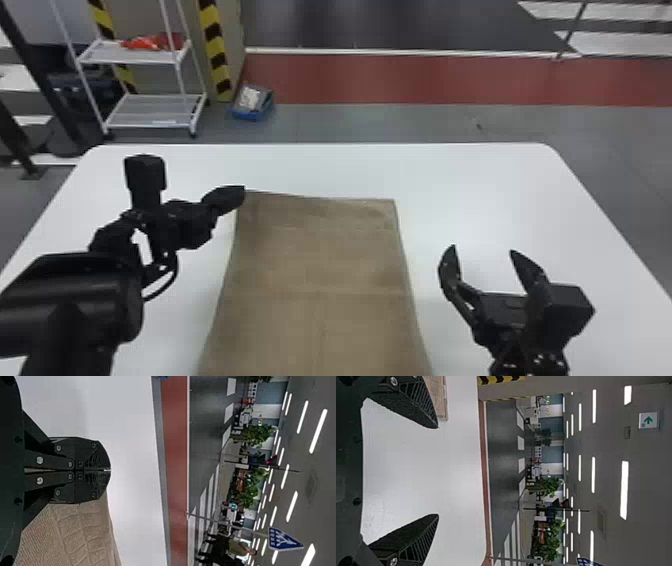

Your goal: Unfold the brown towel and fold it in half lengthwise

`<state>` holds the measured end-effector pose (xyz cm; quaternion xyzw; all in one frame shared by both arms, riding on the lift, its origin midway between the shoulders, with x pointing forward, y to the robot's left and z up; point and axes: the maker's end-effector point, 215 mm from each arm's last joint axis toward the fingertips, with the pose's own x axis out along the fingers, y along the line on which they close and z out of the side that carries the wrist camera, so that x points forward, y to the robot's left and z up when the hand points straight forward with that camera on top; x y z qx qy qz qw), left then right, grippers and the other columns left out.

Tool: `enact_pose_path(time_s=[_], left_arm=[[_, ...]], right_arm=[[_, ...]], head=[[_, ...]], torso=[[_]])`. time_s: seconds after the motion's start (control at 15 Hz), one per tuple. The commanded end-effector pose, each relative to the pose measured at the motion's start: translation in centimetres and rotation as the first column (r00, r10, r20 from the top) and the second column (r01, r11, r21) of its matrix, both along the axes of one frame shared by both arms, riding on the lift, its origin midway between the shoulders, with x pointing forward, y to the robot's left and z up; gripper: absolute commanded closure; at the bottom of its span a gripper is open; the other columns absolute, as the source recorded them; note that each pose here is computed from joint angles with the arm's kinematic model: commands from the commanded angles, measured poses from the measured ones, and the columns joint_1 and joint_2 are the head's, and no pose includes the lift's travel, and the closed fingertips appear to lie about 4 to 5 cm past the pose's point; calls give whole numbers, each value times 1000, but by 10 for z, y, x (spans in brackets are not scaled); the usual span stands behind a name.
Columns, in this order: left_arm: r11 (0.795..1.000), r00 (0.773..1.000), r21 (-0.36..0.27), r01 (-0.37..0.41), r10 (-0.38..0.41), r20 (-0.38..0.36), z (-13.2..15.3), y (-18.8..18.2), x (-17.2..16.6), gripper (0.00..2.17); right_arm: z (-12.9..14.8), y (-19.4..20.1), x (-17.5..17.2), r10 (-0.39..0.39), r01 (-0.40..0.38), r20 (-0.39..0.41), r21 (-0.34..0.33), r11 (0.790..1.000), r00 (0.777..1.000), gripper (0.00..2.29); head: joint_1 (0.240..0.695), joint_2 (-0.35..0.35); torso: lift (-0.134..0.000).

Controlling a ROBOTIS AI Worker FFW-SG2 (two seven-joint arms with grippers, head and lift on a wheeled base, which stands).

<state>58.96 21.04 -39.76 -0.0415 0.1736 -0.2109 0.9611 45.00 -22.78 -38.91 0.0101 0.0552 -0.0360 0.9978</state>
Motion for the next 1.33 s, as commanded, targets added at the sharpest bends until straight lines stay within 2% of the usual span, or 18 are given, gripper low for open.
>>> enact_pose_path(time_s=[0.0,0.27,0.4,0.53,0.67,0.87,1.2,1.27], left_arm=[[999,1000,-37,-16,16,0,18,13,-12,1376],[991,998,-118,-60,58,-20,41,46,-39,1376],[982,998,-179,-53,46,-42,52,52,-57,1376],[962,998,-270,-28,11,-64,58,48,-71,1376],[950,998,-314,-1,-20,-65,63,42,-78,1379],[899,994,-435,61,-96,-60,81,30,-96,1379],[807,987,-582,95,-154,-53,122,41,-133,1379],[803,988,-589,96,-150,-44,129,45,-140,1379]], right_arm=[[0,2,2,0,0,0,6,1000,1000,76],[-8,1,7,-1,1,-12,2,1000,1000,76],[-11,2,12,1,-1,-16,-1,1000,1000,76],[-13,6,18,8,-8,-22,-1,1000,1000,76],[-16,9,21,12,-12,-27,0,1000,1000,76],[-19,10,21,14,-14,-33,0,1000,999,76],[-23,12,20,17,-17,-39,2,1000,999,76],[-23,15,20,23,-22,-39,5,1000,999,76]], head=[[695,-21],[695,11],[695,24],[695,34],[695,38],[695,34],[695,29],[695,33]], torso=[[-123],[-123],[-123],[-123],[-123],[-123],[-123],[-123]])
